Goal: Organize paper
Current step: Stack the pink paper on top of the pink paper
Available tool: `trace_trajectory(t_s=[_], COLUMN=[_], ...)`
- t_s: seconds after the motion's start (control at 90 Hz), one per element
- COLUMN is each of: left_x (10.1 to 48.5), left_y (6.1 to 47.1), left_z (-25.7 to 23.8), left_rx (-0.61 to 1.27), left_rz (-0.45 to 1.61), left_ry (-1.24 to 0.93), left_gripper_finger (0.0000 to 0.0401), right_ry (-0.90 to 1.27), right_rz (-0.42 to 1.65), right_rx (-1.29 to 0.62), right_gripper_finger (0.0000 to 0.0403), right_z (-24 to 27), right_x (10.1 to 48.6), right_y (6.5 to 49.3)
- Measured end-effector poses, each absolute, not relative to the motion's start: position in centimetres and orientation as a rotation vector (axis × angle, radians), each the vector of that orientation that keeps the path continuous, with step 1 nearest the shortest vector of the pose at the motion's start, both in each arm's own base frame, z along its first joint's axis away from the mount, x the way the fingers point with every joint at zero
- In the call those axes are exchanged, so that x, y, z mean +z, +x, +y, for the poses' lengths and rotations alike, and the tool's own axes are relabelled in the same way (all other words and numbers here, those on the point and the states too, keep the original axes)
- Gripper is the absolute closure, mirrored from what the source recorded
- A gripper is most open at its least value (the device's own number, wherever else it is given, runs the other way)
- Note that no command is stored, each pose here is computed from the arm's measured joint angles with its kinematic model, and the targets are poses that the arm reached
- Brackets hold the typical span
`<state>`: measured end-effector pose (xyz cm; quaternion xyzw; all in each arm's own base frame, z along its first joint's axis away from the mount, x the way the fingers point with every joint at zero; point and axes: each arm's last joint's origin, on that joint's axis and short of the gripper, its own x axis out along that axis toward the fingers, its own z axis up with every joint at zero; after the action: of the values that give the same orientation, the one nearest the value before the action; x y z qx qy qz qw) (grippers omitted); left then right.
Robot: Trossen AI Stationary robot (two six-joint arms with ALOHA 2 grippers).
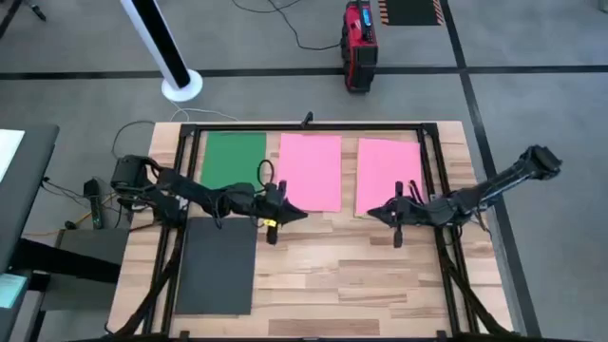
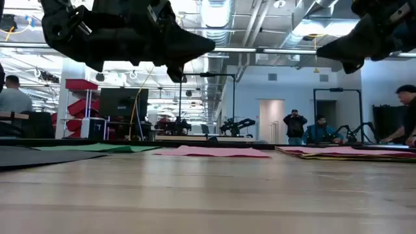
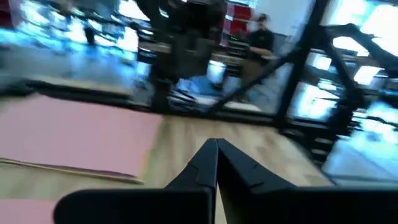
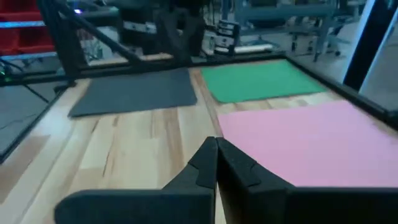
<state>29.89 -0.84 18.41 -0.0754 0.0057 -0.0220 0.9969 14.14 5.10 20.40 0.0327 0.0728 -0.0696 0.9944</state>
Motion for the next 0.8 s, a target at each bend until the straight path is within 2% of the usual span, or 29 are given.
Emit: trace_trajectory(t_s=[0.189, 0.411, 0.611, 0.8], left_x=[19.3, 20.2, 21.5, 20.8], left_y=[29.8, 28.1, 24.6, 22.5], left_z=[-0.8, -0.7, -0.3, 0.4], left_rx=[-0.025, 0.049, 0.185, 0.197], left_rz=[-0.070, -0.022, -0.115, -0.119], left_ry=[-0.105, -0.130, -0.091, -0.132], left_gripper_finger=[0.0401, 0.0401, 0.0401, 0.0401], right_ry=[0.050, -0.011, 0.021, 0.072], right_rz=[0.087, 0.053, 0.040, -0.059], right_rx=[-0.099, -0.081, -0.078, -0.046], right_gripper_finger=[0.0403, 0.0403, 0.0403, 0.0403], right_z=[5.5, 6.5, 6.8, 6.3], right_x=[21.4, 21.8, 19.2, 17.5], right_y=[12.7, 11.4, 10.7, 9.9])
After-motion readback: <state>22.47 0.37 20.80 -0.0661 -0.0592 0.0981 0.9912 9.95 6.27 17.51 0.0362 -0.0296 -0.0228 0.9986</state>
